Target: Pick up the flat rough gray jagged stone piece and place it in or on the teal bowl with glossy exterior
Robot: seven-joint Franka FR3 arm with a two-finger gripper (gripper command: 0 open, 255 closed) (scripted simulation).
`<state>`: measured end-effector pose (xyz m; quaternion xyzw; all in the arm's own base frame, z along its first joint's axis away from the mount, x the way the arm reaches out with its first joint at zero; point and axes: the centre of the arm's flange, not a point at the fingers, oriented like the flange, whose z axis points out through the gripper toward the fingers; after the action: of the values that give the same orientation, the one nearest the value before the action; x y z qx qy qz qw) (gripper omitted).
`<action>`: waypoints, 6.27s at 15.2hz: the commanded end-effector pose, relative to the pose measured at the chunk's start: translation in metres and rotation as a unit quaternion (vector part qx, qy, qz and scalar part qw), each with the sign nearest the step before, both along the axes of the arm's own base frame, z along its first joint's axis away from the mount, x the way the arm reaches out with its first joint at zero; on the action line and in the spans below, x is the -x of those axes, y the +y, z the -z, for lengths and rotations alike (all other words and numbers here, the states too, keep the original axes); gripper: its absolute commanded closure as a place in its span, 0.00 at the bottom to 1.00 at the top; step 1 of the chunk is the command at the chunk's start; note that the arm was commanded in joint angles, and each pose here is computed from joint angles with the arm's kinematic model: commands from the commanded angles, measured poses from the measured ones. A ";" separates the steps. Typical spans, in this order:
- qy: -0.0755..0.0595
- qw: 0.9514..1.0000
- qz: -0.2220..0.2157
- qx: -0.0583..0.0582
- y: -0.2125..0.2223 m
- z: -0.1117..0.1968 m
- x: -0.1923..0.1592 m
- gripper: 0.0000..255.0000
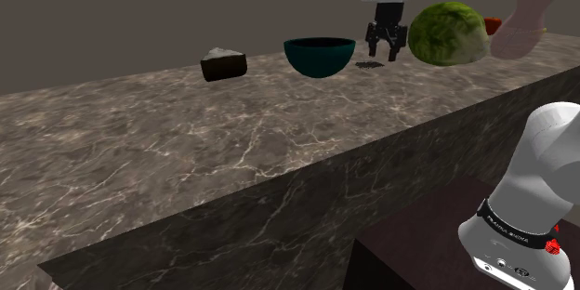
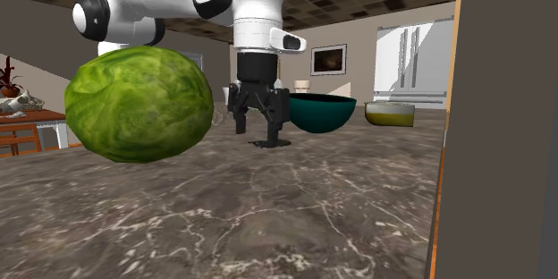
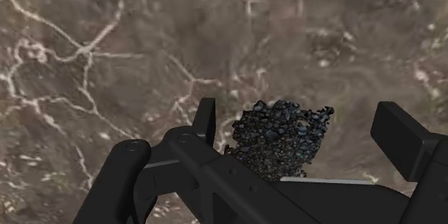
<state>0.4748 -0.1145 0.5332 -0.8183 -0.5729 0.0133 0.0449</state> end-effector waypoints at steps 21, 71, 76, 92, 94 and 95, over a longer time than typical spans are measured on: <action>-0.005 1.000 0.012 0.021 0.028 -0.006 -0.009 0.00; -0.004 0.996 0.043 0.074 0.096 -0.088 -0.037 1.00; -0.004 0.996 0.043 0.074 0.096 -0.115 -0.037 1.00; -0.004 0.996 0.043 0.074 0.173 -0.171 -0.057 1.00; -0.004 0.996 0.043 0.074 0.198 -0.173 -0.064 1.00; -0.004 0.996 0.043 0.074 0.211 -0.174 -0.067 1.00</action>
<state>0.5364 0.0829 0.7049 -0.8430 -0.5353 0.0508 -0.0176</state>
